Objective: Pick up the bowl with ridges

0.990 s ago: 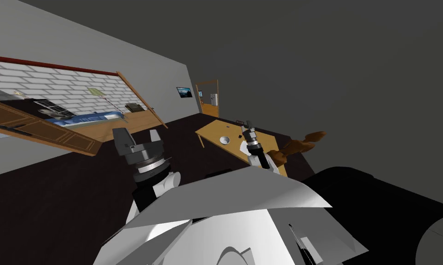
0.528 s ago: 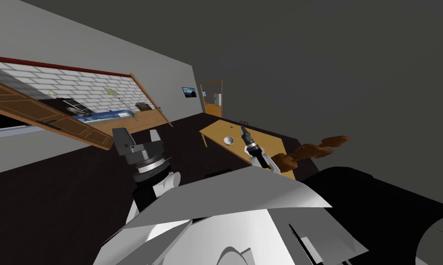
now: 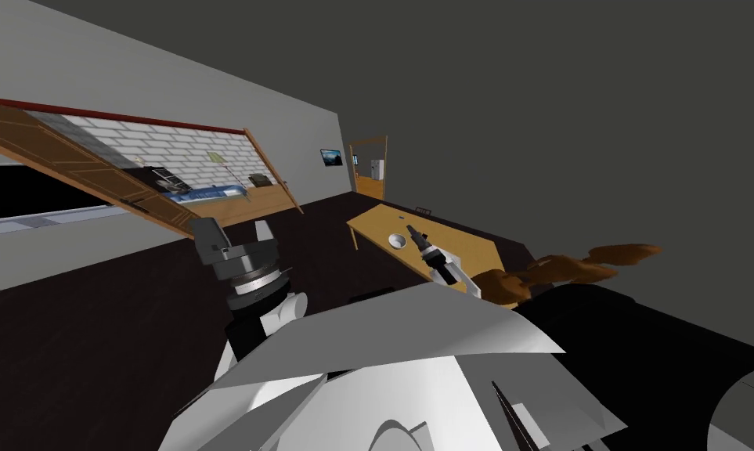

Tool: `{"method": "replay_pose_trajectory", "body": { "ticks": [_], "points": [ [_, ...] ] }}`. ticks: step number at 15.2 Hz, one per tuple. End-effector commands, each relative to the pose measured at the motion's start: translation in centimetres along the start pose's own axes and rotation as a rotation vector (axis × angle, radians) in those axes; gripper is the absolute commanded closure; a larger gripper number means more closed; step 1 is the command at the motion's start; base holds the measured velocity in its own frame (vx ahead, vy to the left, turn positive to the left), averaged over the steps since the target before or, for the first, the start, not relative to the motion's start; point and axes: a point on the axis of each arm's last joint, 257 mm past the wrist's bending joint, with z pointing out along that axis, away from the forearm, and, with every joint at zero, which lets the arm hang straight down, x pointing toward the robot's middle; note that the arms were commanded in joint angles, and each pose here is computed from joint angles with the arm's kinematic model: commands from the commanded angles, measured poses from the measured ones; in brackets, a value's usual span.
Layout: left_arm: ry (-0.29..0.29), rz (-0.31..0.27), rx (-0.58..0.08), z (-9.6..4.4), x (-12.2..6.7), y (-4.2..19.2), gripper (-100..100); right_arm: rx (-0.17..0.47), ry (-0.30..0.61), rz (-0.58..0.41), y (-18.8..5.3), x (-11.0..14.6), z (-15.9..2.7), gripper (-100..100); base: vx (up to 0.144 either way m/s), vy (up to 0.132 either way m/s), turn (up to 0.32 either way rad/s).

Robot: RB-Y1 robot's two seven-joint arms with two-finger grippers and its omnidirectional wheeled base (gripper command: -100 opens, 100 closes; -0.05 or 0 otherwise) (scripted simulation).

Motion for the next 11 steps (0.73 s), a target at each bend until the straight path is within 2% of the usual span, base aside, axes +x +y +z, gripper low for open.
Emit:
{"method": "replay_pose_trajectory", "body": {
  "ticks": [1,2,3,5,6,8,9,10,11],
  "points": [
    [0.0,0.0,0.0,0.0,0.0,0.0,0,0.046,0.04,-0.056,-2.4,0.8,-0.7,-100,0.045,0.089,0.145],
    [0.0,0.0,0.0,0.0,0.0,0.0,0,0.048,0.041,-0.056,-2.6,0.8,-0.7,-100,0.031,0.062,0.012],
    [0.0,0.0,0.0,0.0,0.0,0.0,0,0.072,0.082,-0.128,-4.0,1.2,-1.2,-100,0.035,0.072,0.115],
    [0.0,0.0,0.0,0.0,0.0,0.0,0,0.098,0.089,-0.125,-5.2,1.5,-1.6,-100,0.035,0.068,0.087],
    [0.0,0.0,0.0,0.0,0.0,0.0,0,0.129,0.134,-0.197,-7.1,1.8,-2.3,-100,0.036,0.068,0.118],
    [0.0,0.0,0.0,0.0,0.0,0.0,0,0.147,0.14,-0.195,-7.9,2.0,-2.7,-100,0.036,0.068,0.099],
    [0.0,0.0,0.0,0.0,0.0,0.0,0,0.18,0.187,-0.269,-9.9,2.2,-3.6,-100,0.041,0.078,0.135],
    [0.0,0.0,0.0,0.0,0.0,0.0,0,0.197,0.192,-0.267,-10.7,2.4,-4.0,-100,0.048,0.082,0.139],
    [0.0,0.0,0.0,0.0,0.0,0.0,0,0.227,0.235,-0.331,-12.5,2.4,-5.0,-100,0.063,0.097,0.186]
  ]
}}
